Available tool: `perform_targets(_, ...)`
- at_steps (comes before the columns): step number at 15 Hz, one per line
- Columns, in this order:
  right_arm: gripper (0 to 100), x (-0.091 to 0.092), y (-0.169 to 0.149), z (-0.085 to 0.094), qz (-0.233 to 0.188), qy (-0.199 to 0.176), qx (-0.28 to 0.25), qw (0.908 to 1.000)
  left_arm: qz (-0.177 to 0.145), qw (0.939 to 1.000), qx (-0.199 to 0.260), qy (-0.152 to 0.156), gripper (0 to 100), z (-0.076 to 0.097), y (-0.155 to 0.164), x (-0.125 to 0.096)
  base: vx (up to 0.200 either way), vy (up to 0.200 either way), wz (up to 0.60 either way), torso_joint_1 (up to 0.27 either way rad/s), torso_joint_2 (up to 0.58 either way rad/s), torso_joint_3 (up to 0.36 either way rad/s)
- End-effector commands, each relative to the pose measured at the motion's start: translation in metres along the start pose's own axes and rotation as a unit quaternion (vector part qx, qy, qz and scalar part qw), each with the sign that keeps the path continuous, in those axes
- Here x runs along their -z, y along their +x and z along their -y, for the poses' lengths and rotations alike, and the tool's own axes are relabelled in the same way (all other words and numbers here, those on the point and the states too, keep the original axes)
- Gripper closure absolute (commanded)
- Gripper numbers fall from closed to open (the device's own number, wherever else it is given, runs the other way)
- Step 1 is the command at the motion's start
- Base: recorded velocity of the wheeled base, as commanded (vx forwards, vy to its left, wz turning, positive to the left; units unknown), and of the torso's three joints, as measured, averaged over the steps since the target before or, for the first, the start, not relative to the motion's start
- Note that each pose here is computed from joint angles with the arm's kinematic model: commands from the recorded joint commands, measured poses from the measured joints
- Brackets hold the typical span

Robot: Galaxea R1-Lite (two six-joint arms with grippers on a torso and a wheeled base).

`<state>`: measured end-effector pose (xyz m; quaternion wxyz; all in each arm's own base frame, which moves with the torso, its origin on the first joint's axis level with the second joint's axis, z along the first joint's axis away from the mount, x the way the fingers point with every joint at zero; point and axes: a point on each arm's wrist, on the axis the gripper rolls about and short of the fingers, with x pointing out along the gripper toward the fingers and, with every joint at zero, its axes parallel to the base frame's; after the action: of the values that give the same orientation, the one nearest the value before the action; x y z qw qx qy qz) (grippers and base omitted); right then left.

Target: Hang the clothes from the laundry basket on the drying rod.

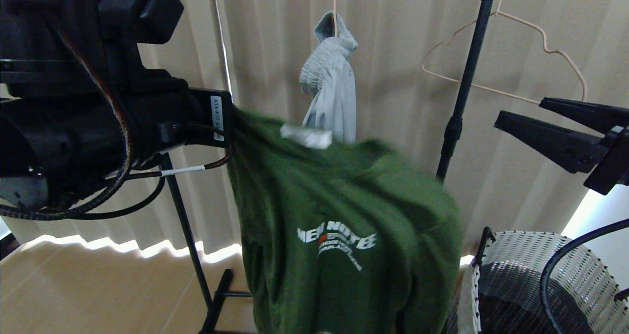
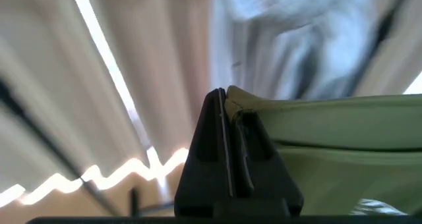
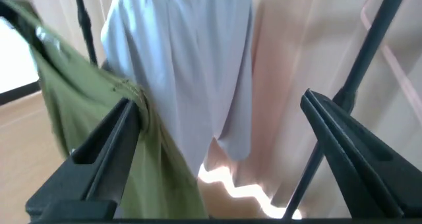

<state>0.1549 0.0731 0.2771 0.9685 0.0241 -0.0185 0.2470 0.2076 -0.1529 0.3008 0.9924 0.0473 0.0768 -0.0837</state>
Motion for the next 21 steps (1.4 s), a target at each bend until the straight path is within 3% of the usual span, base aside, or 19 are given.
perform_targets(1, 0, 0.008, -0.004, -0.001, 0.005, 0.001, -0.022, 0.9997, -0.012, 0.9994, -0.034, 0.001, 100, -0.007, 0.007, 0.006, 0.0, 0.0, 0.0, 0.0, 0.0, 0.0)
perform_targets(4, 0, 0.015, -0.011, -0.004, 0.009, -0.001, -0.072, 0.9974, -0.01, 0.9985, -0.053, -0.006, 100, -0.01, 0.007, 0.006, 0.0, 0.0, 0.0, 0.0, 0.0, 0.0)
perform_targets(7, 0, 0.019, -0.012, -0.003, 0.003, -0.003, -0.066, 0.9978, -0.01, 0.9983, -0.056, -0.013, 100, -0.013, 0.003, 0.008, 0.0, 0.0, 0.0, 0.0, 0.0, 0.0)
perform_targets(9, 0, 0.025, -0.014, 0.01, -0.008, -0.023, -0.014, 0.9996, -0.011, 0.9983, -0.055, -0.012, 100, -0.019, -0.011, 0.013, 0.0, 0.0, 0.0, 0.0, 0.0, 0.0)
perform_targets(10, 0, 0.03, -0.016, 0.019, -0.016, -0.066, 0.029, 0.9972, -0.009, 0.9985, -0.054, -0.011, 100, -0.025, -0.022, 0.017, 0.0, 0.0, 0.0, 0.0, 0.0, 0.0)
perform_targets(11, 0, 0.035, -0.019, 0.024, -0.029, -0.11, 0.059, 0.9918, -0.008, 0.9988, -0.047, -0.009, 100, -0.032, -0.037, 0.025, 0.0, 0.0, 0.0, 0.0, 0.0, 0.0)
perform_targets(13, 0, 0.046, -0.028, 0.028, -0.055, -0.135, 0.126, 0.9812, -0.008, 0.9988, -0.047, -0.002, 100, -0.039, -0.052, 0.036, 0.0, 0.0, 0.0, 0.0, 0.0, 0.0)
perform_targets(16, 0, 0.065, -0.038, 0.033, -0.107, -0.215, 0.229, 0.9434, -0.014, 0.9988, -0.047, 0.003, 100, -0.048, -0.069, 0.052, 0.0, 0.0, 0.0, 0.0, 0.0, 0.0)
perform_targets(19, 0, 0.066, -0.048, 0.032, -0.1, -0.222, 0.237, 0.9404, -0.003, 0.9989, -0.045, 0.012, 100, -0.054, -0.081, 0.053, 0.0, 0.0, 0.0, 0.0, 0.0, 0.0)
perform_targets(21, 0, 0.068, -0.049, 0.032, -0.103, -0.221, 0.24, 0.9394, 0.003, 0.9998, -0.018, 0.01, 100, -0.055, -0.086, 0.053, 0.0, 0.0, 0.0, 0.0, 0.0, 0.0)
